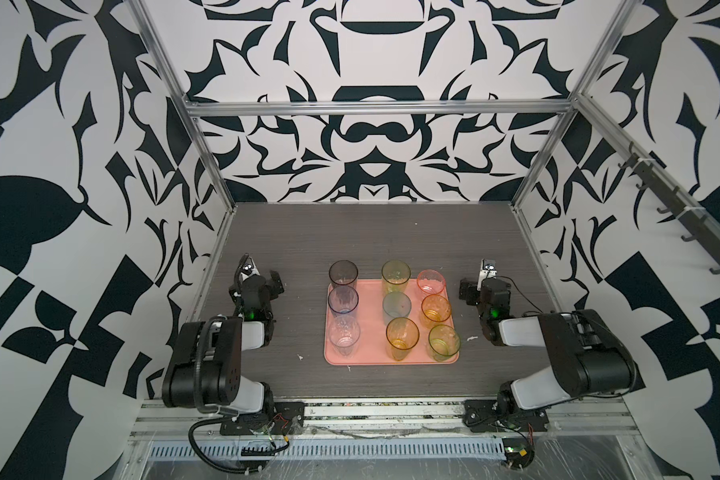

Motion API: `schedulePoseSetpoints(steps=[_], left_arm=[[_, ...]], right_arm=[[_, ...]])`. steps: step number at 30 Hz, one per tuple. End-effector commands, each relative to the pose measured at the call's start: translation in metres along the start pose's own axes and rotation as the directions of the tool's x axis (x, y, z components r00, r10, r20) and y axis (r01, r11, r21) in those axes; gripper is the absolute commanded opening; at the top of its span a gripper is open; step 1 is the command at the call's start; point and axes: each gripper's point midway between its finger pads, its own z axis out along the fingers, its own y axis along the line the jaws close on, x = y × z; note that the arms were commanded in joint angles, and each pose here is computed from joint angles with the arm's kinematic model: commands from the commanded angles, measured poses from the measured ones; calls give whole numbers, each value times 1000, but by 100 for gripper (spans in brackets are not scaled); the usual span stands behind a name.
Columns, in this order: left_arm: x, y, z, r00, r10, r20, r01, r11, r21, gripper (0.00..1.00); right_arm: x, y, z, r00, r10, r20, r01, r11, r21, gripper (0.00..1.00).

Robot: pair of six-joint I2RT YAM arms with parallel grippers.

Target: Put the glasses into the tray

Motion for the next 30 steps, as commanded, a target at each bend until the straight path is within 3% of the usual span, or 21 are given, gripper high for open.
schedulePoseSetpoints(steps=[1, 4, 27, 30], left_arm=[[-14, -23, 1, 996, 8, 84, -19, 991, 134, 99], [-12, -13, 13, 1000, -8, 14, 7, 998, 56, 100], [-14, -11, 11, 999, -15, 34, 14, 999, 49, 99], [-16, -10, 3, 997, -27, 70, 23, 998, 58, 100]], right_arm=[[-34, 13, 4, 992, 4, 123, 4, 998, -63, 100], [-31, 13, 5, 994, 1, 107, 6, 998, -67, 100], [-30, 14, 4, 995, -2, 100, 9, 998, -70, 100], [-31, 10, -5, 990, 17, 142, -8, 998, -66, 100]])
